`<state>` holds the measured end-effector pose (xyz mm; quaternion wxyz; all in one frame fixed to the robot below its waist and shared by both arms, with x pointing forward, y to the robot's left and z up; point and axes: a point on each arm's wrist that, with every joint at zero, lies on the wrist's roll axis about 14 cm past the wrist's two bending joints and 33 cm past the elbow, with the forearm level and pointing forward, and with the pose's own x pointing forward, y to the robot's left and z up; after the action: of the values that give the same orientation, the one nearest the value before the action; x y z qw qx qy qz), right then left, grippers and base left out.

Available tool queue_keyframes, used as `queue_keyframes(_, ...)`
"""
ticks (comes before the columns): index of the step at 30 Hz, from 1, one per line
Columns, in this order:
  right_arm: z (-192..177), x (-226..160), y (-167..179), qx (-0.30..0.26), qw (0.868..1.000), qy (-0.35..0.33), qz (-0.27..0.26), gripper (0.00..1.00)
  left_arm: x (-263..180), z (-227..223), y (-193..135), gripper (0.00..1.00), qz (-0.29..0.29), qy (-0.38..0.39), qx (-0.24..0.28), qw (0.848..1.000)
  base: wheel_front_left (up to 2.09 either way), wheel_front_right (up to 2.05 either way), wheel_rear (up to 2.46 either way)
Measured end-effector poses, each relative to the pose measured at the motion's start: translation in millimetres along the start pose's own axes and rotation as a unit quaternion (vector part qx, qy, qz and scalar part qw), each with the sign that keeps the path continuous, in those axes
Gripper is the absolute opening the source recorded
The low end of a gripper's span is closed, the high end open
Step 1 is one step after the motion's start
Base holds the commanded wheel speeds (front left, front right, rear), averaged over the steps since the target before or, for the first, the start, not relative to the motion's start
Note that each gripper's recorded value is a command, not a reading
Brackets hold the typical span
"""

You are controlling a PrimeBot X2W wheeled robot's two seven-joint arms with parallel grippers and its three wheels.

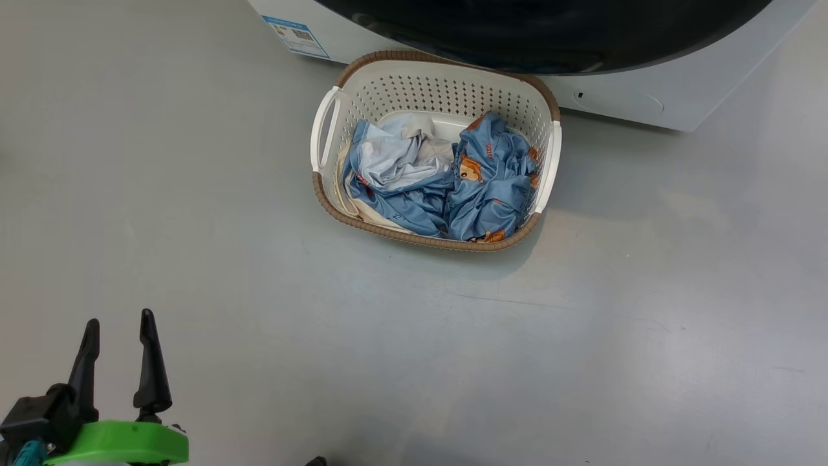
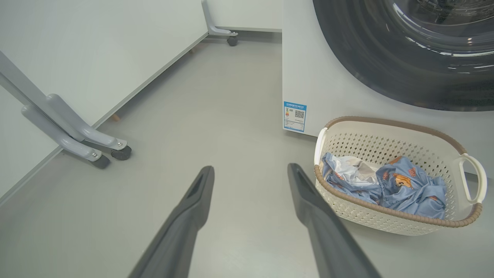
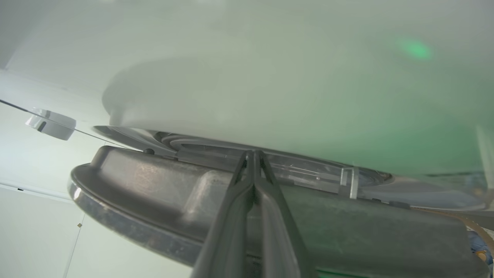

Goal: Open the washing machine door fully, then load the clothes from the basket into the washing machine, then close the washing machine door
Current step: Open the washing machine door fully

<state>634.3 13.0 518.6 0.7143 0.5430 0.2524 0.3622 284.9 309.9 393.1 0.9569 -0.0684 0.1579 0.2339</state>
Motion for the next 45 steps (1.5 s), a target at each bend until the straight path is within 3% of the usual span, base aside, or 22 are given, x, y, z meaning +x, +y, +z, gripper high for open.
queue_keyframes(18, -5, -7, 13, -0.007, 1.000, 0.025, 0.003, 0.00, 2, 2, 1, 1.00, -0.004, -0.004, -0.010, 1.000, 0.00, 0.00, 0.00)
queue_keyframes(45, -21, 1, 2, 0.004, 0.998, 0.055, -0.004, 0.00, 0, -1, 6, 1.00, 0.004, 0.002, -0.008, 1.000, 0.00, 0.00, 0.00)
